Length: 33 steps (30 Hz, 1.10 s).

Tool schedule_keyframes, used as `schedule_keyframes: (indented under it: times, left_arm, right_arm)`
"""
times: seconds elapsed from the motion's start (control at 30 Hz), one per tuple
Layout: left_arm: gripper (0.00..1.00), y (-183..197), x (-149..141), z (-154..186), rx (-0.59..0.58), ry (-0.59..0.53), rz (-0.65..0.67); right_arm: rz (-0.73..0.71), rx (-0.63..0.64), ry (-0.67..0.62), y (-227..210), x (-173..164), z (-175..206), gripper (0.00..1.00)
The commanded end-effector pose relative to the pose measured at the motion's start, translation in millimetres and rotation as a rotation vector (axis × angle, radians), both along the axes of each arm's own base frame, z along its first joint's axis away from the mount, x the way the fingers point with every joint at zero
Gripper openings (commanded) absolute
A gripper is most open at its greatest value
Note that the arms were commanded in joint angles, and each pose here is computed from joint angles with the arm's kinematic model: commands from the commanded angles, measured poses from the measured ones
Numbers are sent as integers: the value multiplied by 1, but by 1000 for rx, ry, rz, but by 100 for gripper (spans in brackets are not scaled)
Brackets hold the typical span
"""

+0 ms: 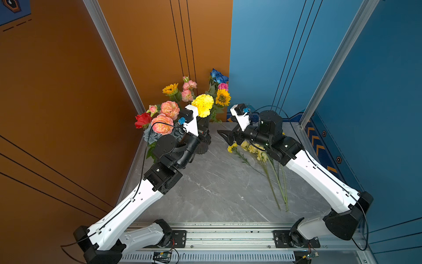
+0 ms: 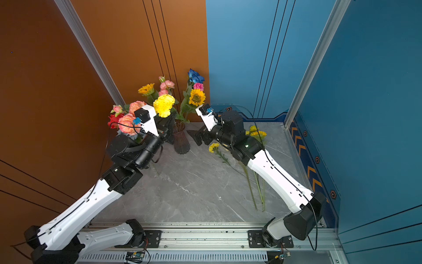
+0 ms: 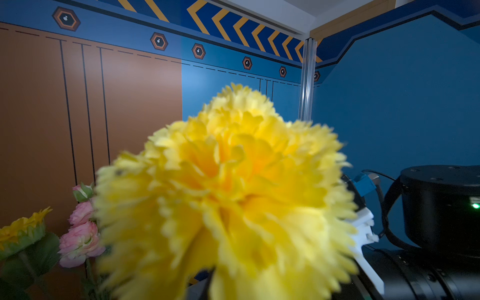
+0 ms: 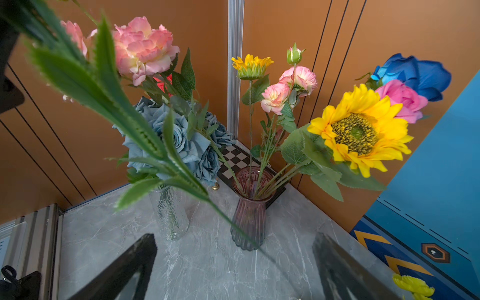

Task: Pick out yellow flowers from the vase
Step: Pick up the flower from the vase.

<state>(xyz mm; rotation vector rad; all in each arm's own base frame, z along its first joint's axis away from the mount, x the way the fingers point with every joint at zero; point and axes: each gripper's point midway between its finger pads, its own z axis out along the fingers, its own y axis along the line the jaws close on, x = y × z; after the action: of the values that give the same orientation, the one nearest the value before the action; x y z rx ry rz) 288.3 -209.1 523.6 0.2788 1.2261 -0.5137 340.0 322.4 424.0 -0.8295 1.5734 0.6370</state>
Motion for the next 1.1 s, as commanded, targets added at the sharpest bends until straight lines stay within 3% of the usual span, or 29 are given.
schedule_keyframes:
  times: [0.0,0.37,0.67,0.8,0.83,0.9,1.07]
  left_arm:
    - [0,1,-14,10,-38,7,-54]
    - [0,3,-20,-1,-72,64,-79]
    - [0,-1,-16,-12,-70,93,-81]
    - [0,-3,-14,-17,-62,102,-75]
    - [1,-2,-13,-17,-63,102,-71]
    - [13,-2,-12,-20,-53,103,-67]
    - [29,-2,-10,-25,-38,105,-54]
  right_arm:
    - [9,-17,-27,4,2,7,92]
    - [40,-37,0,21,7,-10,70]
    - [49,-36,-5,21,2,-10,29]
    - [51,-35,-4,20,-1,-10,4]
    - [48,-35,-3,19,-1,-10,0]
    - [41,-33,-1,16,-3,-10,0]
    - [20,-36,11,9,-6,-14,0]
